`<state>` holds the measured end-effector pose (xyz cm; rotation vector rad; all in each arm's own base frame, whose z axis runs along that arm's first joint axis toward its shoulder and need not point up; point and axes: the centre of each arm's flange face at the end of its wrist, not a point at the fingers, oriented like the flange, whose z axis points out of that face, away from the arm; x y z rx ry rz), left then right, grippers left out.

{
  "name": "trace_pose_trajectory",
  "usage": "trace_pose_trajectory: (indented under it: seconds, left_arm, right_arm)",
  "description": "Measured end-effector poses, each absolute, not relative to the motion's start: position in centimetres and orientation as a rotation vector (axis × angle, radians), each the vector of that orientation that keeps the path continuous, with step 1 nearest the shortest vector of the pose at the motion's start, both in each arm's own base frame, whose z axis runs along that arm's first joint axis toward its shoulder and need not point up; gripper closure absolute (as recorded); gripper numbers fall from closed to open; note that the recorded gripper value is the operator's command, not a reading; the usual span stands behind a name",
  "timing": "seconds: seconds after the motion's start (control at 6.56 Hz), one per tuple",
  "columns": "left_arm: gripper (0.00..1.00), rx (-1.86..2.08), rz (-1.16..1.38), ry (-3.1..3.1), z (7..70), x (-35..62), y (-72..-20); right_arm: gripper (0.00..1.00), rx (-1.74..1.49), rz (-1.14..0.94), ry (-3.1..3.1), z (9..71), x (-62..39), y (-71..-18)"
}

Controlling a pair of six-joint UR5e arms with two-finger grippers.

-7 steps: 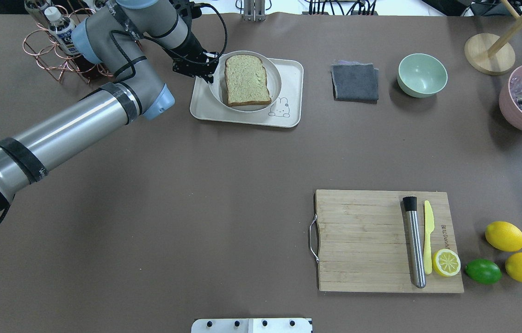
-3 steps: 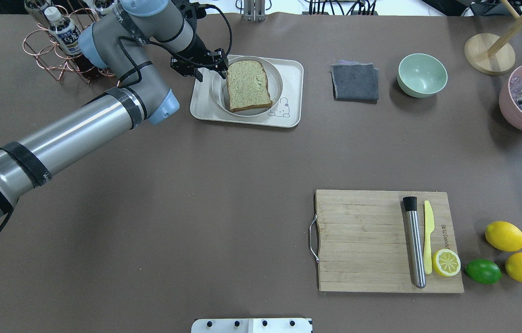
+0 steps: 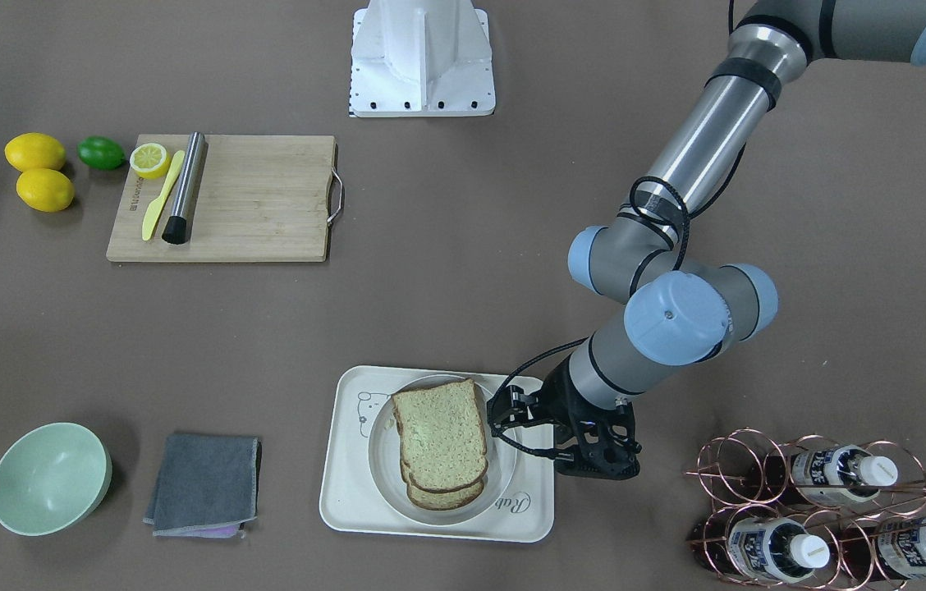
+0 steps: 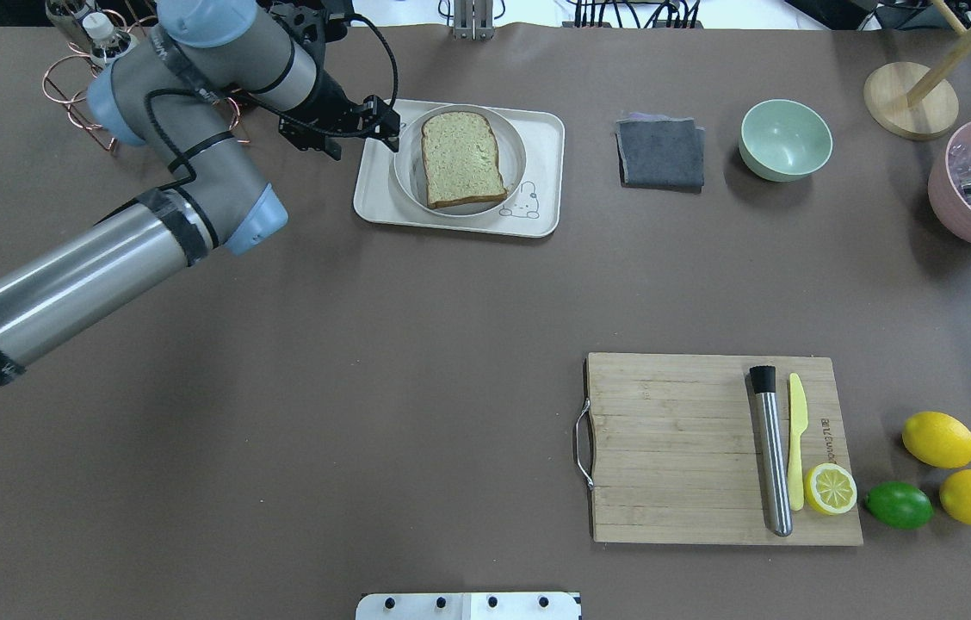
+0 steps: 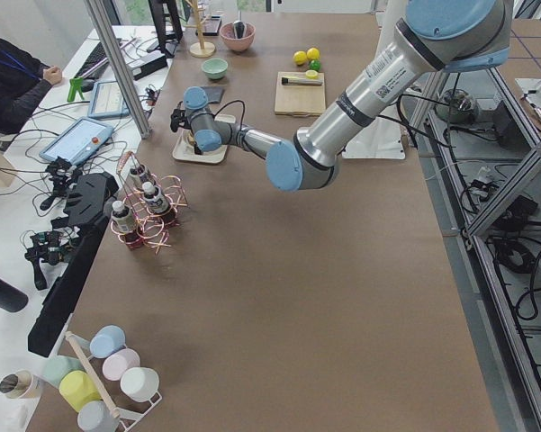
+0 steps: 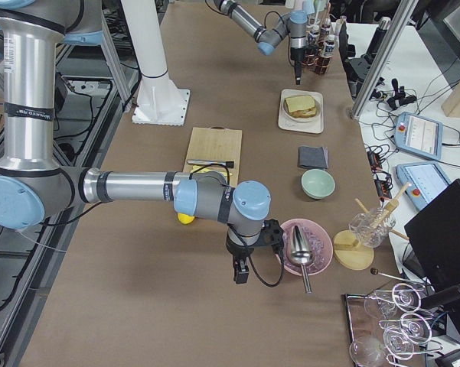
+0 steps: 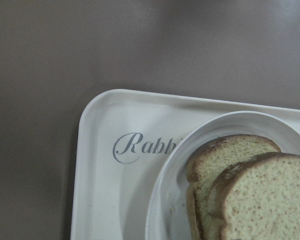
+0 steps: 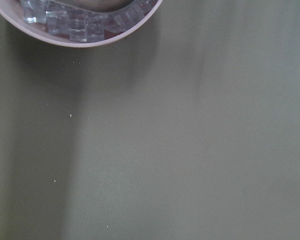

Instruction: Make sandwich and place on tray

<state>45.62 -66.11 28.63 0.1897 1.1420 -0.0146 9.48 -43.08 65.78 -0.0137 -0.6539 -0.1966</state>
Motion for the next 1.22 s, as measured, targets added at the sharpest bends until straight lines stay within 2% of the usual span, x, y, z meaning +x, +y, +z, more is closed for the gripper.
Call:
trace_pose_trajectory:
  seconds: [0.61, 1.22]
  left_arm:
    - [0.01, 0.164, 0.003, 1.127, 34.3, 32.2, -52.3]
    - [0.01, 0.282, 0.170, 1.050, 46.6, 12.0, -48.1]
  right_arm:
    - [0.00, 0.001, -0.201, -0.660, 65.1, 9.4, -43.2]
    - [0.00, -0.007, -0.198, -0.661, 65.5, 9.4, -43.0]
